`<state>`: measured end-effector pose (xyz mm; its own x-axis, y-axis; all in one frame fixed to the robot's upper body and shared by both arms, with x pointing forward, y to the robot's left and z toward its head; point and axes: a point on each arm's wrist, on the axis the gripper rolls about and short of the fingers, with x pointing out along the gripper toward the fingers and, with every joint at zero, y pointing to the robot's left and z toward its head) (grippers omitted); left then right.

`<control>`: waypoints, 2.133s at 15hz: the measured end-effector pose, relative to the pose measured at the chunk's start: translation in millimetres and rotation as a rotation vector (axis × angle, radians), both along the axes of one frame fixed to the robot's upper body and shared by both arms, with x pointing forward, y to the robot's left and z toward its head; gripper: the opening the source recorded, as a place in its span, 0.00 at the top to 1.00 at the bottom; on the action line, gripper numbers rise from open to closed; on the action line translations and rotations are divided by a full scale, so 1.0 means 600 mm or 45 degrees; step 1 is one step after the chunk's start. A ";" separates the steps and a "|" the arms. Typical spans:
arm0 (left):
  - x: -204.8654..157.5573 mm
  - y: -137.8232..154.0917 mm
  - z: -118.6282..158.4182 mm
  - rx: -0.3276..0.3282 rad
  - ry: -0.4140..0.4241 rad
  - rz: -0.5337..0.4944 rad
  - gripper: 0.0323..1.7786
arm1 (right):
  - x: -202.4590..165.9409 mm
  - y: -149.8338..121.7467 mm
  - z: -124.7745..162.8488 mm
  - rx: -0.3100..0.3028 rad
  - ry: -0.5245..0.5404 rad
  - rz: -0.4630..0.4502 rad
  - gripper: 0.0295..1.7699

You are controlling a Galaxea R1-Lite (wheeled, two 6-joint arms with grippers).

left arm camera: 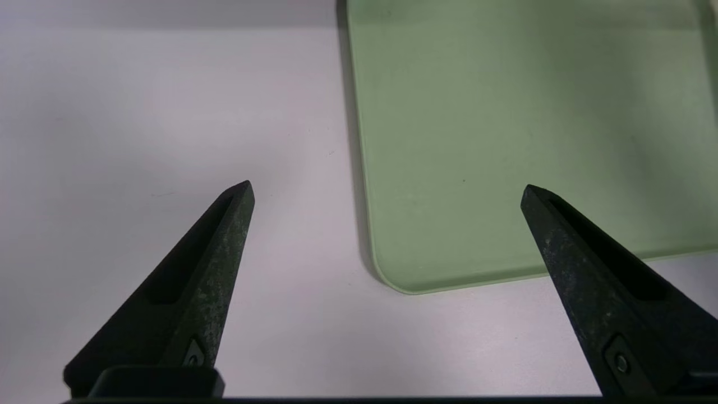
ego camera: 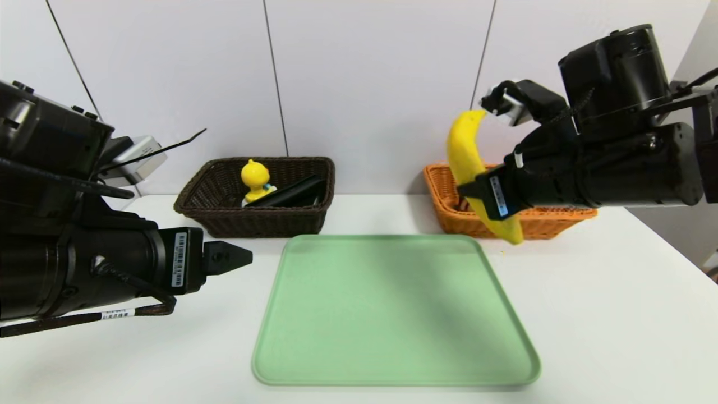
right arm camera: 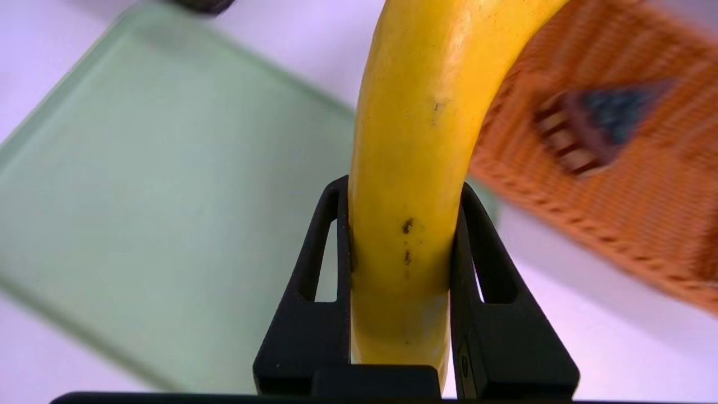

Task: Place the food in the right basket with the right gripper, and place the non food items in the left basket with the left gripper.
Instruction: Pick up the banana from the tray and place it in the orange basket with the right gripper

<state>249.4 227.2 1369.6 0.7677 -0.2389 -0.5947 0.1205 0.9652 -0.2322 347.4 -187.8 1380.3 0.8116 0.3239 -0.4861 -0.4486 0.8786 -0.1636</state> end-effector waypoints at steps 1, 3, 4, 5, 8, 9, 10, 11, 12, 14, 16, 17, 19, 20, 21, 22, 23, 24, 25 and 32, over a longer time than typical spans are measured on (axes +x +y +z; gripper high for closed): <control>-0.001 0.001 0.000 -0.001 0.000 0.001 0.05 | 0.006 -0.007 0.002 -0.048 -0.041 -0.022 0.75; -0.003 0.002 -0.002 -0.001 0.003 0.004 0.05 | 0.017 -0.025 -0.002 -0.176 -0.076 -0.023 0.75; -0.004 0.003 -0.002 -0.003 0.003 0.003 0.05 | 0.024 -0.037 -0.003 -0.246 -0.093 -0.018 0.75; -0.005 0.004 -0.003 -0.002 0.004 0.002 0.05 | 0.033 -0.052 -0.005 -0.329 -0.112 -0.014 0.75; -0.009 0.006 -0.002 -0.006 -0.002 0.002 0.05 | 0.071 -0.095 -0.011 -0.580 -0.202 0.005 0.75; -0.010 0.007 -0.001 -0.008 -0.004 0.002 0.05 | 0.087 -0.105 -0.013 -0.660 -0.246 0.013 0.75; -0.011 0.008 0.000 -0.010 -0.008 0.002 0.05 | 0.103 -0.114 -0.016 -0.733 -0.282 0.021 0.75; -0.012 0.009 0.000 -0.011 -0.010 0.002 0.05 | 0.120 -0.120 -0.021 -0.799 -0.307 0.029 0.75; -0.013 0.010 0.001 -0.013 -0.012 0.003 0.05 | 0.135 -0.124 -0.026 -0.840 -0.312 0.033 0.75; -0.014 0.010 0.002 -0.016 -0.015 0.002 0.05 | 0.163 -0.129 -0.036 -0.898 -0.307 0.035 0.75; -0.015 0.011 0.000 -0.014 -0.012 0.004 0.05 | 0.189 -0.137 -0.046 -0.965 -0.300 0.042 0.75; -0.015 0.011 0.000 -0.015 -0.011 0.003 0.05 | 0.201 -0.139 -0.054 -0.986 -0.290 0.045 0.75; -0.015 0.011 -0.001 -0.013 -0.012 0.004 0.05 | 0.220 -0.145 -0.072 -1.027 -0.262 0.059 0.75; -0.015 0.011 -0.001 -0.012 -0.011 0.004 0.05 | 0.227 -0.147 -0.080 -1.051 -0.249 0.072 0.75; -0.015 0.011 -0.001 -0.012 -0.011 0.005 0.05 | 0.233 -0.148 -0.089 -1.059 -0.233 0.079 0.75; -0.015 0.011 -0.001 -0.012 -0.010 0.004 0.05 | 0.238 -0.149 -0.098 -1.064 -0.218 0.085 0.75; -0.015 0.011 -0.001 -0.011 -0.009 0.005 0.05 | 0.243 -0.148 -0.106 -1.065 -0.207 0.090 0.75; -0.015 0.011 -0.001 -0.011 -0.009 0.005 0.05 | 0.247 -0.148 -0.113 -1.066 -0.198 0.092 0.75; -0.015 0.011 -0.001 -0.012 -0.010 0.008 0.05 | 0.250 -0.148 -0.118 -1.065 -0.189 0.096 0.75; -0.014 0.011 0.000 -0.010 -0.013 0.007 0.05 | 0.253 -0.149 -0.125 -1.044 -0.171 0.092 0.32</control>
<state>241.0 233.7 1369.4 0.7750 -0.2396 -0.5848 0.1181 0.9640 -0.2384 499.1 -277.4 1305.3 0.8705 -0.0372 -0.4908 -0.4300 0.4275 -0.7952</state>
